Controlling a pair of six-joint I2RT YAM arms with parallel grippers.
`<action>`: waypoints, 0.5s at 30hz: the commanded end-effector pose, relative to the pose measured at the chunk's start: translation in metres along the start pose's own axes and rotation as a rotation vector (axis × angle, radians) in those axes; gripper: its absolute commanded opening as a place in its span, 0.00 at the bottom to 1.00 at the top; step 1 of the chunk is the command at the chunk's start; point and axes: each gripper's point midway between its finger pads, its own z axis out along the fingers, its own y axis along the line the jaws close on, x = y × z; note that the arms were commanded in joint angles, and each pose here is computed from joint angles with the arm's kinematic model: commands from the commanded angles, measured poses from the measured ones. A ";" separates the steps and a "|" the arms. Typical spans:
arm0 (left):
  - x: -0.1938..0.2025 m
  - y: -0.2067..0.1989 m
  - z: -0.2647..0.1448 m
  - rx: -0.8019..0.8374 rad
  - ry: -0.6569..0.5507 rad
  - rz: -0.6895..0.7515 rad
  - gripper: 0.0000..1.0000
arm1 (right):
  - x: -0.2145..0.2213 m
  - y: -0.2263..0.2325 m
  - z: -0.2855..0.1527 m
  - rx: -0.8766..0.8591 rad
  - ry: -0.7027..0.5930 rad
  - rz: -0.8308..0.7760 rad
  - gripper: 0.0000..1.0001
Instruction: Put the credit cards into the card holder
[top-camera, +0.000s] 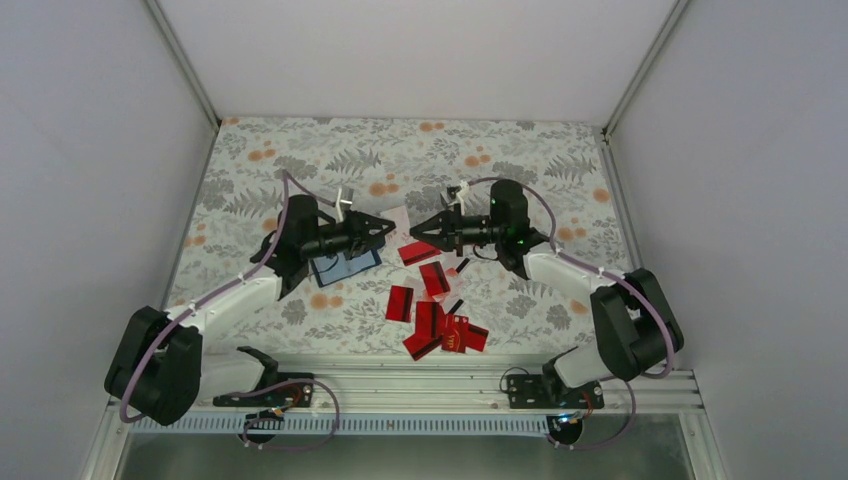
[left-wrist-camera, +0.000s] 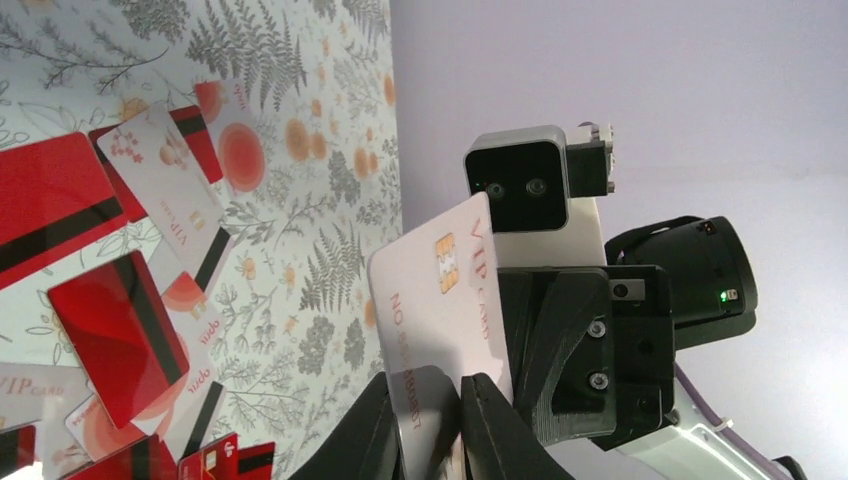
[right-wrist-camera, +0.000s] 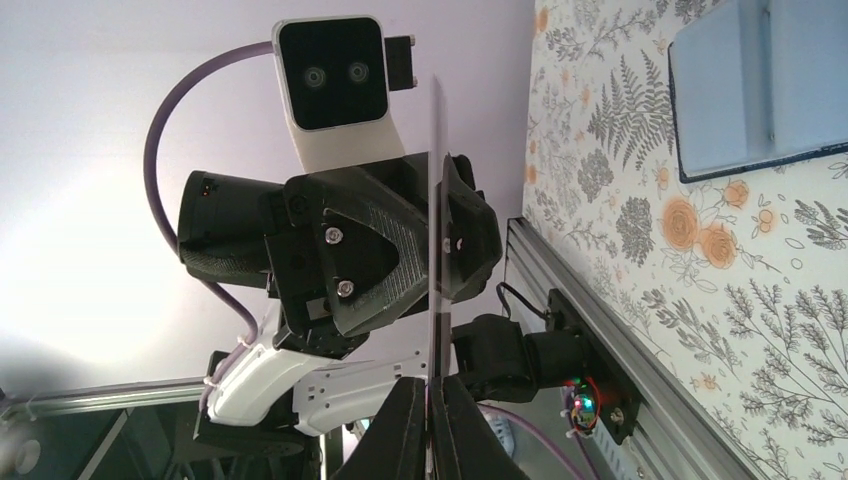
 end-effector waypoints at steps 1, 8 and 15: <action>-0.012 -0.019 -0.001 0.039 -0.039 0.053 0.12 | 0.001 0.026 -0.003 -0.040 0.013 -0.063 0.04; -0.016 -0.023 -0.002 0.022 -0.054 0.081 0.02 | -0.003 0.021 -0.001 0.006 0.025 -0.096 0.04; -0.015 0.001 -0.019 -0.178 -0.088 0.118 0.02 | -0.028 0.004 0.003 0.262 0.044 -0.217 0.43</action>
